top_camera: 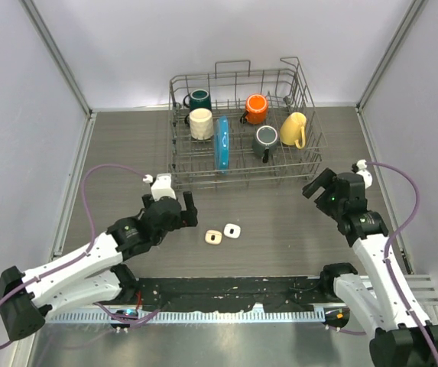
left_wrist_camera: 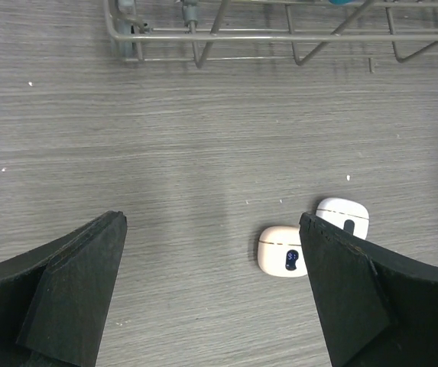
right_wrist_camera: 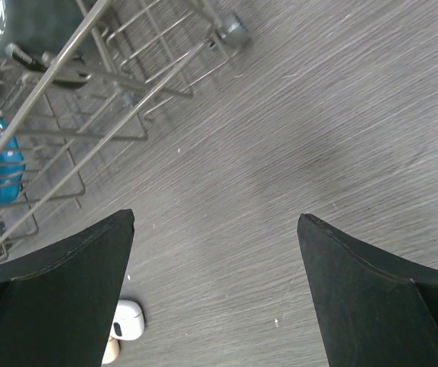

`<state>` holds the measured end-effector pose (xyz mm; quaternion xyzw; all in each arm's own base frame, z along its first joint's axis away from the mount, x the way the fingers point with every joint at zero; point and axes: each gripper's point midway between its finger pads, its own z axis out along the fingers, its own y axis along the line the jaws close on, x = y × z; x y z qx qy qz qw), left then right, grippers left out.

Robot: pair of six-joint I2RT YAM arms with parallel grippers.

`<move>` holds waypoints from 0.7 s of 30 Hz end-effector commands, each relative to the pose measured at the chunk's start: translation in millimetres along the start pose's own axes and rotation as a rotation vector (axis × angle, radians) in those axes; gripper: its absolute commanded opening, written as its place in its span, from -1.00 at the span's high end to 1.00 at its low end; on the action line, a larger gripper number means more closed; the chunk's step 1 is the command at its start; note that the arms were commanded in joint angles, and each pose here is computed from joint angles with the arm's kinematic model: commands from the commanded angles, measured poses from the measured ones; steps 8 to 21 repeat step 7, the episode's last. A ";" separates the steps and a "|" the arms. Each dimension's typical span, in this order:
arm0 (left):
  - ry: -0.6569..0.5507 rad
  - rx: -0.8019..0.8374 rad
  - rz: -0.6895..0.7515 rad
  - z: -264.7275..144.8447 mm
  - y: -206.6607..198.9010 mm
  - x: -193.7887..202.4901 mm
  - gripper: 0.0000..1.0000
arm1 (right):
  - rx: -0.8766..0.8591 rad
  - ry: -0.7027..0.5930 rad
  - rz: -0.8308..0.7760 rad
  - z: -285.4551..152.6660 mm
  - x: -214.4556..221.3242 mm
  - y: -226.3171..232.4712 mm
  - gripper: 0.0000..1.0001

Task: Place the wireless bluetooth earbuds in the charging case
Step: Reset both arms

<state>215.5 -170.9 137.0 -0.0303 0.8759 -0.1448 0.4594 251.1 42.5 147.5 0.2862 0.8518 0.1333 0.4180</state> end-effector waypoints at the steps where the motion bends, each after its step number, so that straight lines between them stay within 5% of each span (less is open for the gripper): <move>1: -0.013 -0.070 0.036 -1.4 6.3 -13.2 -0.99 | -0.042 0.011 -0.002 -3.7 -9.3 -0.3 -0.87; 21: -0.082 -0.013 -0.010 -9.8 8.1 -19.8 -1.00 | 0.001 -0.048 -0.040 -9.2 -28.8 -2.9 -0.87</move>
